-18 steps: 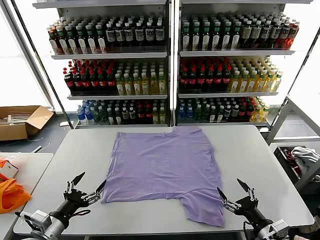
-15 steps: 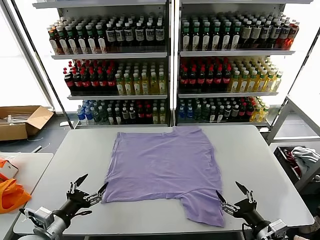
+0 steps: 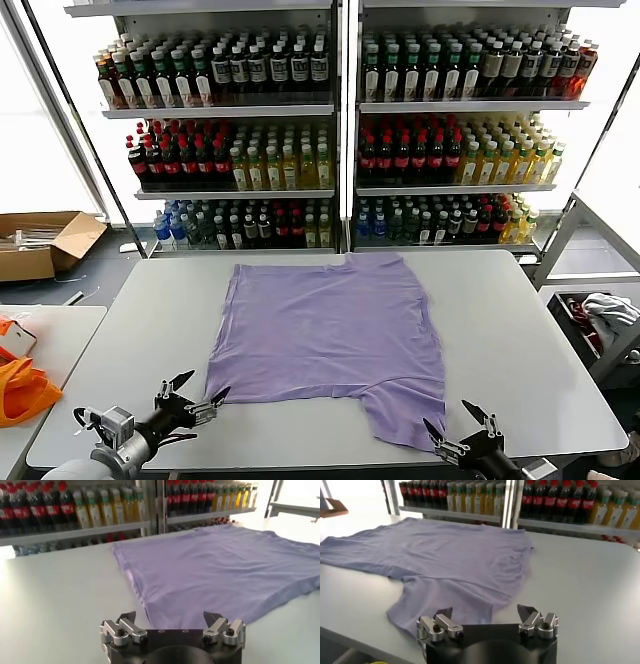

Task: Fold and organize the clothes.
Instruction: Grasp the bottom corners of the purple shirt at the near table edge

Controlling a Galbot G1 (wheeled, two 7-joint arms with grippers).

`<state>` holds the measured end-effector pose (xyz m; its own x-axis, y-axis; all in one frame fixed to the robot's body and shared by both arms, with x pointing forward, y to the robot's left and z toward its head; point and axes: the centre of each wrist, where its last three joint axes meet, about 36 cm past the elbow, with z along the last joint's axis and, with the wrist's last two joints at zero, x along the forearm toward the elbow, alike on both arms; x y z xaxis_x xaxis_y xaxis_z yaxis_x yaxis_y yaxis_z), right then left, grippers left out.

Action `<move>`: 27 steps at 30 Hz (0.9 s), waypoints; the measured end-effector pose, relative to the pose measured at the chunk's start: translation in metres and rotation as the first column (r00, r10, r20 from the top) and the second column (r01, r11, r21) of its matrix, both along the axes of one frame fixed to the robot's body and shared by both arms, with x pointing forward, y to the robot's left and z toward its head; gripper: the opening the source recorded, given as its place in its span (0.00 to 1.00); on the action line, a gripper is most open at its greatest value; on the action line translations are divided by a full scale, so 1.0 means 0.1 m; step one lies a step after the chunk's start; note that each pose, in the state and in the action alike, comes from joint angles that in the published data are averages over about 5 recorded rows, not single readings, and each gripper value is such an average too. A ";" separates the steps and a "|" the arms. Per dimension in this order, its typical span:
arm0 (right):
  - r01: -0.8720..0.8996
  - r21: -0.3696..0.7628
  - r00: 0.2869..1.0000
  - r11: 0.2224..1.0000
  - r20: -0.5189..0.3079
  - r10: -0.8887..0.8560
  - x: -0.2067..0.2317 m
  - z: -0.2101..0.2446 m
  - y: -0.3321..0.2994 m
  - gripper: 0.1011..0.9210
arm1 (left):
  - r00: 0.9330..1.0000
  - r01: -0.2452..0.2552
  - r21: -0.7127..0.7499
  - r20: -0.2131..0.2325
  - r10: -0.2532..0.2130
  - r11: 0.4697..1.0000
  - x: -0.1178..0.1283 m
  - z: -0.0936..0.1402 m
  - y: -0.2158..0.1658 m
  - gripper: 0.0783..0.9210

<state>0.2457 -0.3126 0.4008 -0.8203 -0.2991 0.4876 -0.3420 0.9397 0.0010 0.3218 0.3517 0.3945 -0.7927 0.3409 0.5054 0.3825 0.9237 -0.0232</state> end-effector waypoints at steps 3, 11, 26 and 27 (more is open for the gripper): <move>0.001 0.006 1.000 1.000 -0.012 -0.001 0.01 -0.04 0.03 0.82 | 1.000 -0.001 -0.008 -0.009 0.001 1.000 0.02 -0.03 -0.01 0.88; 0.010 0.027 1.000 1.000 -0.024 -0.010 0.04 -0.11 0.05 0.54 | 1.000 0.006 -0.026 -0.025 -0.007 1.000 0.04 -0.10 -0.09 0.75; -0.052 0.084 0.999 0.995 0.004 0.052 0.03 -0.10 0.12 0.03 | 1.000 0.004 -0.035 -0.028 -0.005 0.999 -0.04 -0.21 -0.15 0.24; -0.058 0.089 0.998 0.994 0.010 0.057 0.02 -0.09 0.11 0.02 | 1.000 0.003 -0.034 -0.027 -0.004 0.999 -0.05 -0.21 -0.16 0.21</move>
